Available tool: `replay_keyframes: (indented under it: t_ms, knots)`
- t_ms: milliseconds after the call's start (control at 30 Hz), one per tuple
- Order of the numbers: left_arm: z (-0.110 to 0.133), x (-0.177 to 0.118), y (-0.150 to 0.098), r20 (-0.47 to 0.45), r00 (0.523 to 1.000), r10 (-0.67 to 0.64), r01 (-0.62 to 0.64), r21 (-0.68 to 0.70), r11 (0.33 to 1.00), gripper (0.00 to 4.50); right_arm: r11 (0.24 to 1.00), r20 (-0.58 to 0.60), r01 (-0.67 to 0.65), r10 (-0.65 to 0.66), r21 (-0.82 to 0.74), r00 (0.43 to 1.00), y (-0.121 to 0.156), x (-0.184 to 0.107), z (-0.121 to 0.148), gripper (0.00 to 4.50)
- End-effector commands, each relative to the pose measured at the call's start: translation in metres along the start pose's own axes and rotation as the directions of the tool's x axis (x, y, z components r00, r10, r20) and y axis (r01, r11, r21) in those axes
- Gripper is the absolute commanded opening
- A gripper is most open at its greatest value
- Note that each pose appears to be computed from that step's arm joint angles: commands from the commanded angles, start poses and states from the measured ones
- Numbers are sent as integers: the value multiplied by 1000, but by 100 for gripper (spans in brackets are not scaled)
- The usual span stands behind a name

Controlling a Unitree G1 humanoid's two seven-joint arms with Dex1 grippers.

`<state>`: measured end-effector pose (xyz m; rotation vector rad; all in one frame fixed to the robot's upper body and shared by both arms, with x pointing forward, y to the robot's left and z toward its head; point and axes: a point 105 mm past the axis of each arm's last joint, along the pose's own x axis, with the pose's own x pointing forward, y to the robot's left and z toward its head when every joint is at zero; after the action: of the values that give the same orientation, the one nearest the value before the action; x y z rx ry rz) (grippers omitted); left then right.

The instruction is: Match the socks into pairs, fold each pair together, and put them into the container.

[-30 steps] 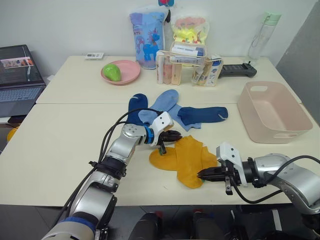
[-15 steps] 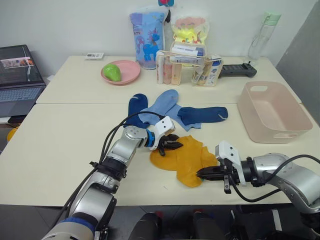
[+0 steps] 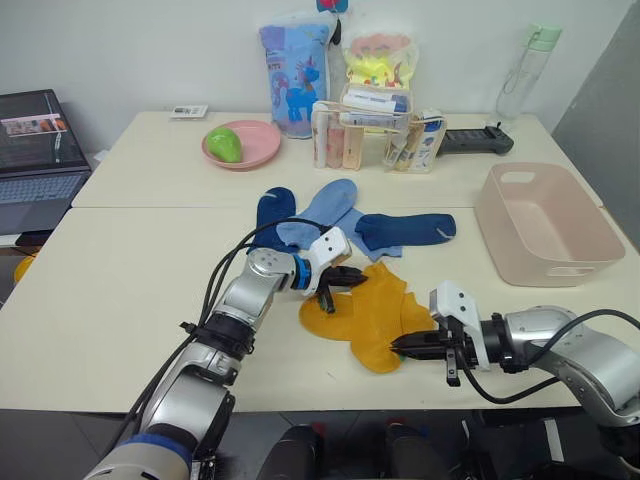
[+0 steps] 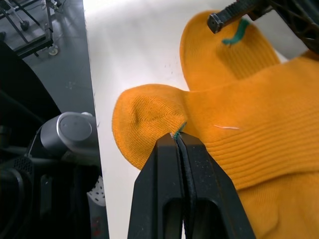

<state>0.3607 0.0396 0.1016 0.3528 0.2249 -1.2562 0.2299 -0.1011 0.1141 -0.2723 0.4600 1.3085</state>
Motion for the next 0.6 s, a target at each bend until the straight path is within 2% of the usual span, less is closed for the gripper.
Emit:
replay_keyframes:
  t_ms: [33, 133, 200, 300, 433, 600]
  knots:
    - [19, -6, 8, 59, 998, 26, -29, 48, 998, 2, 998, 19, 7, -6, -55, 1000, 1, -2, 10, 0]
    - [23, -12, 13, 73, 996, 51, -54, 41, 998, 2, 998, 9, 24, -24, -64, 1000, -1, -6, 10, 0]
    - [28, -23, 15, 100, 992, 77, -79, 14, 997, 2, 993, -45, 58, -63, -105, 997, -9, -17, 3, 0]
    - [35, -40, 15, 156, 977, 143, -133, -72, 988, 2, 974, -100, 129, -149, -185, 984, -30, -36, -1, 0]
    - [30, -51, -6, 186, 965, 183, -151, -174, 973, 2, 964, -98, 163, -187, -213, 978, -49, -45, -4, 0]
    - [8, -55, -28, 138, 961, 239, -204, -231, 952, 2, 971, -74, 143, -160, -191, 984, -56, -42, -8, 0]
